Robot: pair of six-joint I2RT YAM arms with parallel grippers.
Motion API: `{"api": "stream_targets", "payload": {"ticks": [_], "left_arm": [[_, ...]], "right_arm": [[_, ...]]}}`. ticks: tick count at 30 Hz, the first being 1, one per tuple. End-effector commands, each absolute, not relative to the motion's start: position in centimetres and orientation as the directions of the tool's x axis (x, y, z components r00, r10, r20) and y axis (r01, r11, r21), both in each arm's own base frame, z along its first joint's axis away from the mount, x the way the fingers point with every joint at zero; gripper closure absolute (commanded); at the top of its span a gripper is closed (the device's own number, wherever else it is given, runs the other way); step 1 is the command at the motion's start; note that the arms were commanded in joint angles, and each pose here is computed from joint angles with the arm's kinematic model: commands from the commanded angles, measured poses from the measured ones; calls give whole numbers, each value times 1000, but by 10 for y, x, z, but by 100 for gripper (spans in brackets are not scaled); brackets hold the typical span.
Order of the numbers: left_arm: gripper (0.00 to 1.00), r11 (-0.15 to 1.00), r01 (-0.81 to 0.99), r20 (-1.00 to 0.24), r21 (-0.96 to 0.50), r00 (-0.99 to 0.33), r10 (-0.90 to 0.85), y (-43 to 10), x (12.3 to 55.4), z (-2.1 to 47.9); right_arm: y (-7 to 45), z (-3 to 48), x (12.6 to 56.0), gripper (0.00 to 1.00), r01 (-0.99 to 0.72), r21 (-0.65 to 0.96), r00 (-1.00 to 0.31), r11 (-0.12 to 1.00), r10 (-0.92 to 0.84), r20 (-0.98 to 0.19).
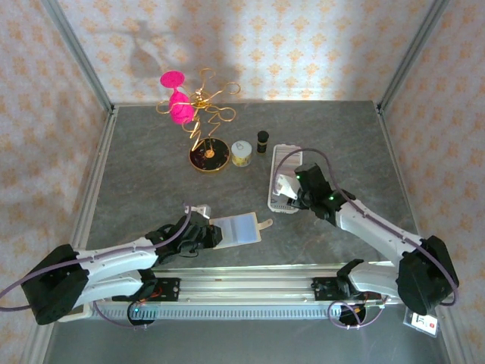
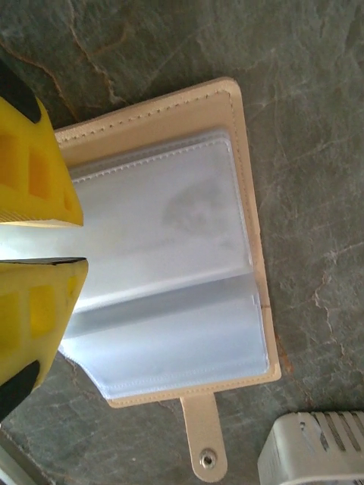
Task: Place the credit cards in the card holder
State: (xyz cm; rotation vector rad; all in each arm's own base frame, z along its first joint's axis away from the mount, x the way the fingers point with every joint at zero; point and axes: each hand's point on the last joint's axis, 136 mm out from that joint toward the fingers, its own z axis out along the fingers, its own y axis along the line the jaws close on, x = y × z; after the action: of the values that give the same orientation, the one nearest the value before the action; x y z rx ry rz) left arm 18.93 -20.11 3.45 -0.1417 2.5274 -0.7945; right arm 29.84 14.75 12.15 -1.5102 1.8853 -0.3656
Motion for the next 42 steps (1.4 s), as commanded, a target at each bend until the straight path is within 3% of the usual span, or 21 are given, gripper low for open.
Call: {"api": "stream_targets", "payload": {"ticks": [1,16,35,42], "left_arm": [[81,843,62,-445,-535,-869,-218,-198,191,29],[83,886,34,-472,-463,-855,-214,-186,197,20],[81,845,63,-483,-531,-842,-240,-194,198,46],[81,843,57,-480,-535,-841,-248,-193,196,46]], "right_arm": [[150,111,301,33,-767,-616,-17,180,-965,-260],[169,94,319,36,-794,-596,36,122,-969,-246],[191,69,314,39,-866,-496,76,57,-967,-244],[188,71,317,54,-854,-518,78,46,-974,-214]]}}
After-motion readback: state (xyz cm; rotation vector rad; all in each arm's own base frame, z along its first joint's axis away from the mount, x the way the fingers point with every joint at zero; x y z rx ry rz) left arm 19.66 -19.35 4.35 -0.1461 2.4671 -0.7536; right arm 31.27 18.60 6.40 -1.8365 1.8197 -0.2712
